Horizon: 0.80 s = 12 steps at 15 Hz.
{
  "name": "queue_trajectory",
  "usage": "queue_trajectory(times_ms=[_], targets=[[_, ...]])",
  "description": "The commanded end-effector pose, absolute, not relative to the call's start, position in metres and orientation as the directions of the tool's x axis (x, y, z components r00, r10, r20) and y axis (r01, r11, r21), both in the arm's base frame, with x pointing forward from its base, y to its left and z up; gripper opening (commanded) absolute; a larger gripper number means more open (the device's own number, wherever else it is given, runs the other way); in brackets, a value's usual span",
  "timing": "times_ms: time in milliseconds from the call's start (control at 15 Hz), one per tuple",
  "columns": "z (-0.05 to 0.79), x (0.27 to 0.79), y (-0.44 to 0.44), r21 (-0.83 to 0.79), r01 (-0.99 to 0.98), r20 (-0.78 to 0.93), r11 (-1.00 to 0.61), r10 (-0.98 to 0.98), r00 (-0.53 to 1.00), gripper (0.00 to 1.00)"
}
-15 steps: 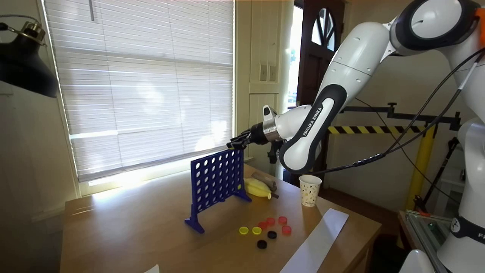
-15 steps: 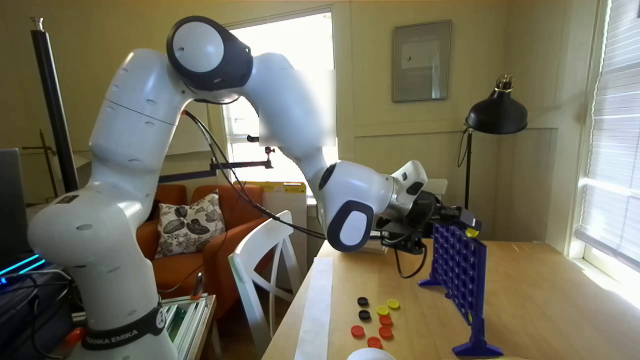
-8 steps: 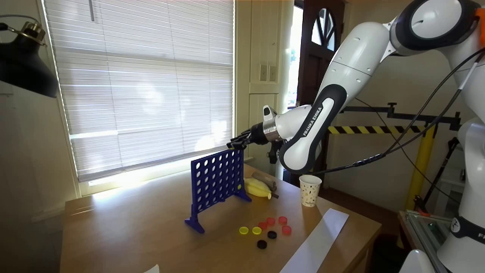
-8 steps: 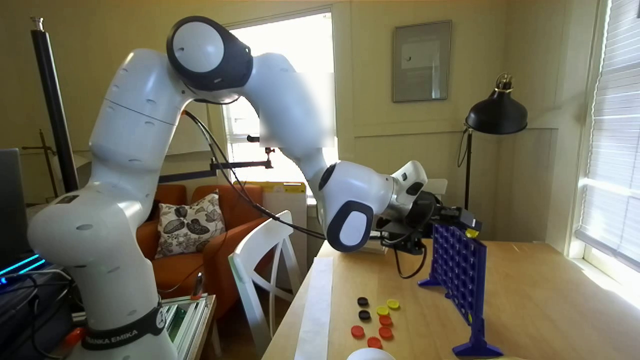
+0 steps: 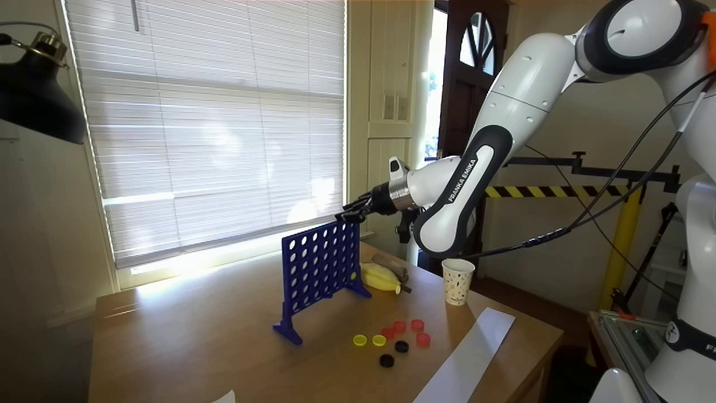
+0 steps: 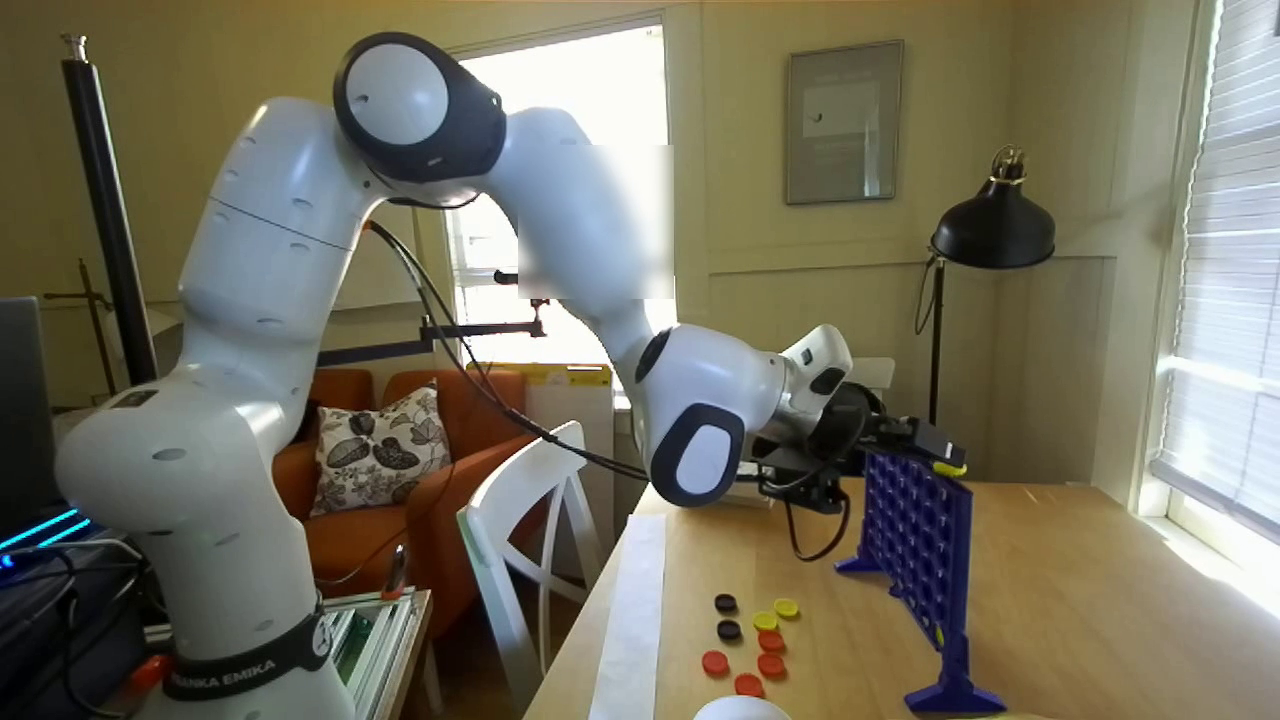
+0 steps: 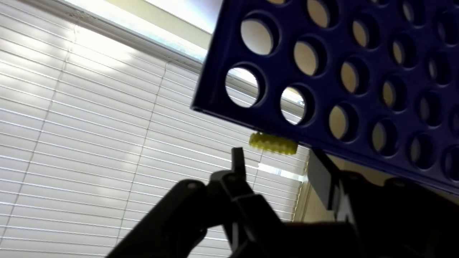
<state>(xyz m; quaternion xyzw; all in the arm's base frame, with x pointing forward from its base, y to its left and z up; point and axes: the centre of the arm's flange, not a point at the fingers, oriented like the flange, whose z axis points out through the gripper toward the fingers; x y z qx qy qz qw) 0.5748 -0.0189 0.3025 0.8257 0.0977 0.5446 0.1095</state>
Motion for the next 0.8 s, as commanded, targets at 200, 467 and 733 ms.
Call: queue_trajectory(times_ms=[200, 467, 733], targets=[[0.3, 0.569, -0.016, 0.293, 0.027, 0.875, -0.956, 0.28, 0.394, 0.94], [0.302, 0.569, -0.016, 0.293, 0.026, 0.877, -0.956, 0.279, 0.391, 1.0], [0.31, 0.563, -0.016, 0.298, 0.018, 0.887, -0.954, 0.284, 0.363, 1.0]])
